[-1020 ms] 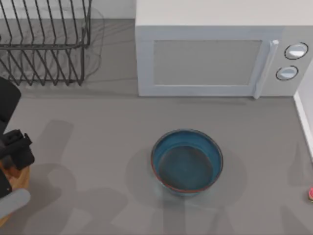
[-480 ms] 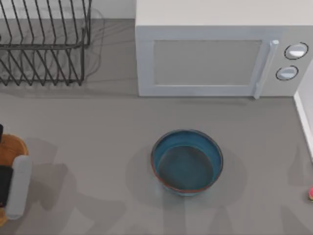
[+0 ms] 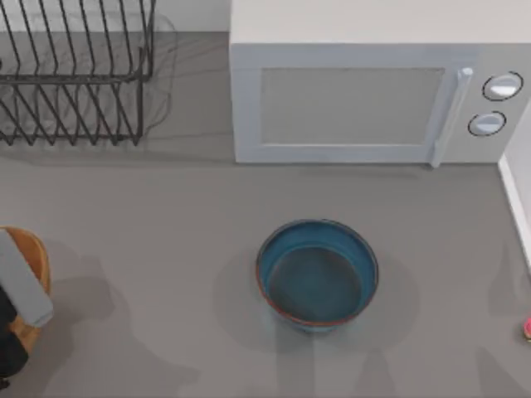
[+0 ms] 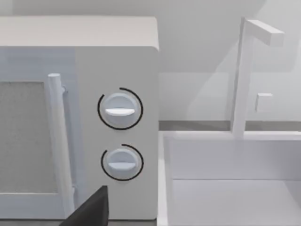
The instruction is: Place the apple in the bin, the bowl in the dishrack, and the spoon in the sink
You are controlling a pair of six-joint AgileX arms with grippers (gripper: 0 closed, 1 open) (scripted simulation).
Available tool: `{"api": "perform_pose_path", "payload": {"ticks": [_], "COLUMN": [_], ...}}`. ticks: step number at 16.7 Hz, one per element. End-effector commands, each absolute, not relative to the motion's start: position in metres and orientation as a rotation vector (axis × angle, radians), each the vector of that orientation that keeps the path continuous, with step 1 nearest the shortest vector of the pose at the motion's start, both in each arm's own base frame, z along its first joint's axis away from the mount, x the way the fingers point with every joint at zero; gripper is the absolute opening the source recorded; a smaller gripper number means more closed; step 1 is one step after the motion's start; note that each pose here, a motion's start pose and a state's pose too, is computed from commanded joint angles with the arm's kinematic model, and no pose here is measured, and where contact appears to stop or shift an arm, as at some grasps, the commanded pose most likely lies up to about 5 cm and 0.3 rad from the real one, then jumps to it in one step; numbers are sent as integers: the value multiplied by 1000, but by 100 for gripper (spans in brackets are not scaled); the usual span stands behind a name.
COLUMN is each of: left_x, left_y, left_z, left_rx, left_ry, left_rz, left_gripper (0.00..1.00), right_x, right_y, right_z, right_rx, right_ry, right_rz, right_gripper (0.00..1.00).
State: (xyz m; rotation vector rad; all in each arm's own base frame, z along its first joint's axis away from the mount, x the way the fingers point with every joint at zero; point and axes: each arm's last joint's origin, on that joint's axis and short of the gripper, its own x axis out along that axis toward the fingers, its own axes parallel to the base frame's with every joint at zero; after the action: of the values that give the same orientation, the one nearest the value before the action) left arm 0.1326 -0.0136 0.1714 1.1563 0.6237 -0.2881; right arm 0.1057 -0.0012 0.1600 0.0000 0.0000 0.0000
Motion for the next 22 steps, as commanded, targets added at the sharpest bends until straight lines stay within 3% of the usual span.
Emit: {"api": "perform_pose_path", "payload": {"ticks": [22], "left_x": [107], "left_y": [-2], "left_z": [161], "left_rx": [48], "left_ry": [19], "left_rz": [2], "left_gripper": [100], "right_x": [106], "right_y": [-1], "right_z": [160], "right_rx": [0], "right_ry": [0], "right_rz": [0], "right_gripper": [100]}}
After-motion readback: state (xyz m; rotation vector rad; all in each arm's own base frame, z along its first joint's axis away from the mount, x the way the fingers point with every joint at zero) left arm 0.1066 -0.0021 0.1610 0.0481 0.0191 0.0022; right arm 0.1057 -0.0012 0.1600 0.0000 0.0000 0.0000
